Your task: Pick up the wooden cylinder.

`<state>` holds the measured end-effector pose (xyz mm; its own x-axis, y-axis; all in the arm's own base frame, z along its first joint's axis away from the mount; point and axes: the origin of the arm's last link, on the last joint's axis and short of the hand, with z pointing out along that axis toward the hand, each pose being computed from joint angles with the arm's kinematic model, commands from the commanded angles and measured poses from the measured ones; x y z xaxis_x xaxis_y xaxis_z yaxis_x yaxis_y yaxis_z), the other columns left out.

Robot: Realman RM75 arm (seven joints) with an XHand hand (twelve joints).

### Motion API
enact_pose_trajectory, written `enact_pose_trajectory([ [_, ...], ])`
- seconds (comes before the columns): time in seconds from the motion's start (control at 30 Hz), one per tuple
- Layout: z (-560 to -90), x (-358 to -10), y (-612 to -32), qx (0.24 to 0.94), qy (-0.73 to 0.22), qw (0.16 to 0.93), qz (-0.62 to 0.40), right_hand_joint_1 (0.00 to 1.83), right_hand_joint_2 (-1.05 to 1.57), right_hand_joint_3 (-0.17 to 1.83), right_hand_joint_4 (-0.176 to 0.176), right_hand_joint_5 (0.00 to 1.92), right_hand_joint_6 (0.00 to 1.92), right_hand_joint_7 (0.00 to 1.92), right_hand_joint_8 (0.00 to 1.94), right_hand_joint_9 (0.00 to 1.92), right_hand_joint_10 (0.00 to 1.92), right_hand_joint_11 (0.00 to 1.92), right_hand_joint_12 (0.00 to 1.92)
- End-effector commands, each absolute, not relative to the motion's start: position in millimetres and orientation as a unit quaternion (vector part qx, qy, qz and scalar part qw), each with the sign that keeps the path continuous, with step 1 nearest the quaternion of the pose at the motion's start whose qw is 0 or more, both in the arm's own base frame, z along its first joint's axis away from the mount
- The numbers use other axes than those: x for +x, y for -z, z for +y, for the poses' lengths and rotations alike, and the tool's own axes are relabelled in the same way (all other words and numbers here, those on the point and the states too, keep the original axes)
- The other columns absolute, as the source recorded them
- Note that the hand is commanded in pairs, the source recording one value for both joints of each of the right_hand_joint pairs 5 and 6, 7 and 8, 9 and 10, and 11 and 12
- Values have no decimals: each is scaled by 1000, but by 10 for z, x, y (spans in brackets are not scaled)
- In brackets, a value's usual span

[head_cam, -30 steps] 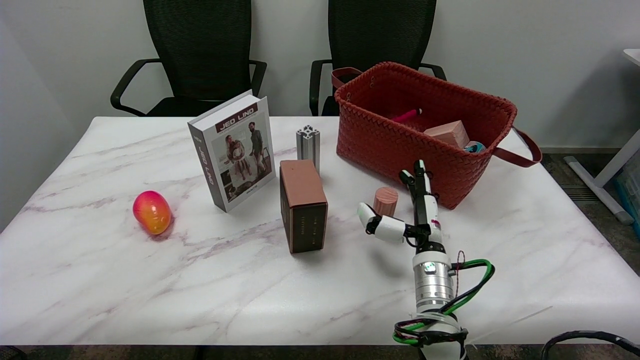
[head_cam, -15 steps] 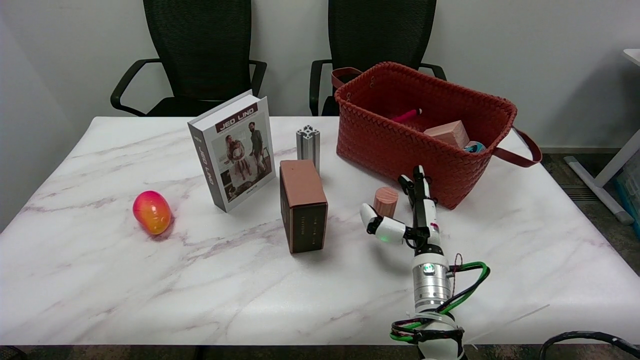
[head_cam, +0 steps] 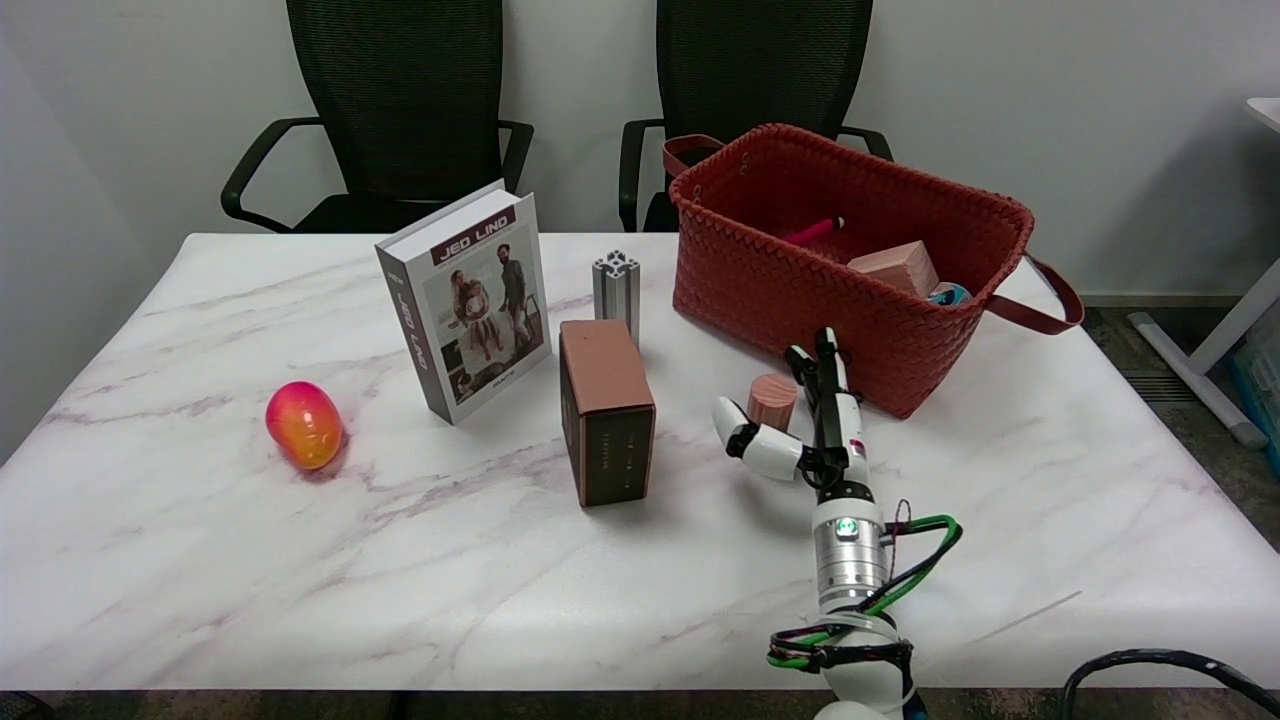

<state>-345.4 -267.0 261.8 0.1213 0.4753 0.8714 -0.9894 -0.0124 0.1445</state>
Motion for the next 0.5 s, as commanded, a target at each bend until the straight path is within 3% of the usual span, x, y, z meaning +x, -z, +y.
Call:
enact_pose_trajectory([
  [0.03,-2803,-3505,-2595,409,-584,617,-333,1104,367,868,0,0,0,290,290,190,190,0,0],
  [0.5,-2804,-3556,-2552,404,-585,615,-340,1098,396,837,0,0,0,304,304,196,196,0,0],
])
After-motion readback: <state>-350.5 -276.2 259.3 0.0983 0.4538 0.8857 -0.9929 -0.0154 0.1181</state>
